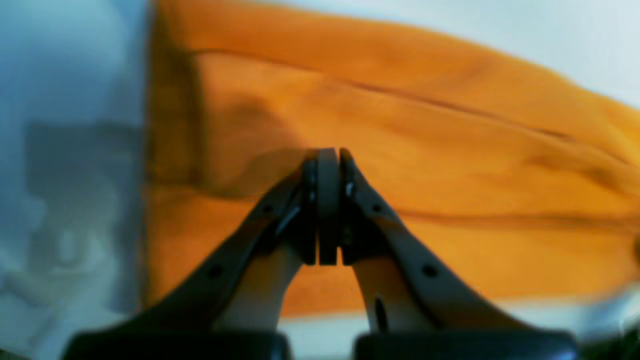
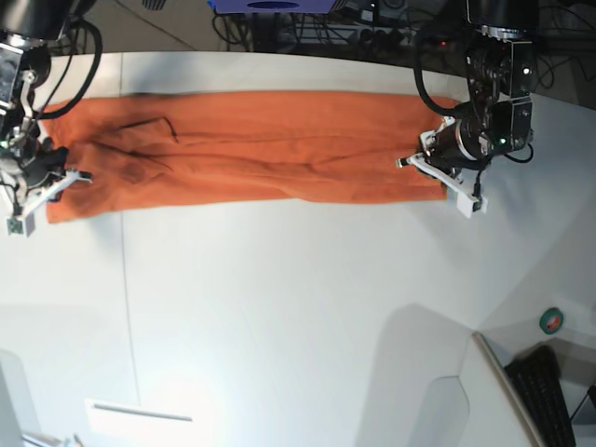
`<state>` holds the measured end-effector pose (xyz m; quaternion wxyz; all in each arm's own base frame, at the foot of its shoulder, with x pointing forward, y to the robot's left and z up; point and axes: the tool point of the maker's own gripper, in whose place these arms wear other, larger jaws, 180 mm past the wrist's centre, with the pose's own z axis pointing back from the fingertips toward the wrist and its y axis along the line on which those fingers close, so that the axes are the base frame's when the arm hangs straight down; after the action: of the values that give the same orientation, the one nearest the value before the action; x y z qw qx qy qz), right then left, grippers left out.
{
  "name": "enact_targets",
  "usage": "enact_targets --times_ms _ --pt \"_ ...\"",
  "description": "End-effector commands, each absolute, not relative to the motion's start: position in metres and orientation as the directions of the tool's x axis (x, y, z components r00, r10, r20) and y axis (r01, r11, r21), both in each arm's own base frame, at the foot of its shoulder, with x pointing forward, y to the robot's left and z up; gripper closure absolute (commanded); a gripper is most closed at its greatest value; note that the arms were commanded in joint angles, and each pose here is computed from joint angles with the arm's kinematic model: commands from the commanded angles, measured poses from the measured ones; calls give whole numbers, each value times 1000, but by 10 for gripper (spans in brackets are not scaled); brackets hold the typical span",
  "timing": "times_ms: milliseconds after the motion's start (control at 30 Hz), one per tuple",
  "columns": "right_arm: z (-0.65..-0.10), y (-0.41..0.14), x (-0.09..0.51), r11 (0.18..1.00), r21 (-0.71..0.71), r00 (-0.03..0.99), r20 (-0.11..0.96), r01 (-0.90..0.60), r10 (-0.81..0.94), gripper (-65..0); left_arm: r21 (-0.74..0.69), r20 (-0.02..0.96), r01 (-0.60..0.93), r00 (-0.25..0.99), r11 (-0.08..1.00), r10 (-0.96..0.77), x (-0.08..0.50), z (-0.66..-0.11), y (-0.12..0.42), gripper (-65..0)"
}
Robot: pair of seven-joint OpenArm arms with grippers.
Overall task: Layout the t-shirt on the table in an organized manner, then fold the t-shirt properly
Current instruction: 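Lower the folded hem onto the shirt and hold it with both grippers, then open both grippers and lift them off the orange strip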
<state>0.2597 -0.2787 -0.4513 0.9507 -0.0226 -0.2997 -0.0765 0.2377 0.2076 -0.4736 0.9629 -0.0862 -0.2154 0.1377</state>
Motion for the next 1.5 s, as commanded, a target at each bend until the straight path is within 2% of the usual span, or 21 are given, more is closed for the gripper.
enact_targets --times_ms 0,367,533,700,900,1200,1467 --pt "-443 -285 276 987 3 785 605 162 -131 0 -224 419 -231 854 947 308 246 -471 215 0" --pt "-494 -328 269 969 12 828 517 248 -218 0 -163 318 -320 878 933 357 225 -511 247 0" --pt "-500 -329 265 965 18 836 496 261 -236 0 -167 332 -311 876 936 351 229 -507 246 0" --pt "-462 -333 274 976 -37 803 575 216 -156 0 -185 406 -262 857 947 316 246 -482 238 0" --pt "-429 -312 294 985 -43 762 640 169 -102 0 -184 406 -259 859 948 313 244 -482 237 0" --pt "-485 -294 303 992 8 865 489 123 -111 0 -167 374 -289 866 943 331 234 -492 248 0" --pt "-487 -304 301 991 -6 862 494 131 -111 0 -154 365 -293 871 944 330 235 -495 254 0"
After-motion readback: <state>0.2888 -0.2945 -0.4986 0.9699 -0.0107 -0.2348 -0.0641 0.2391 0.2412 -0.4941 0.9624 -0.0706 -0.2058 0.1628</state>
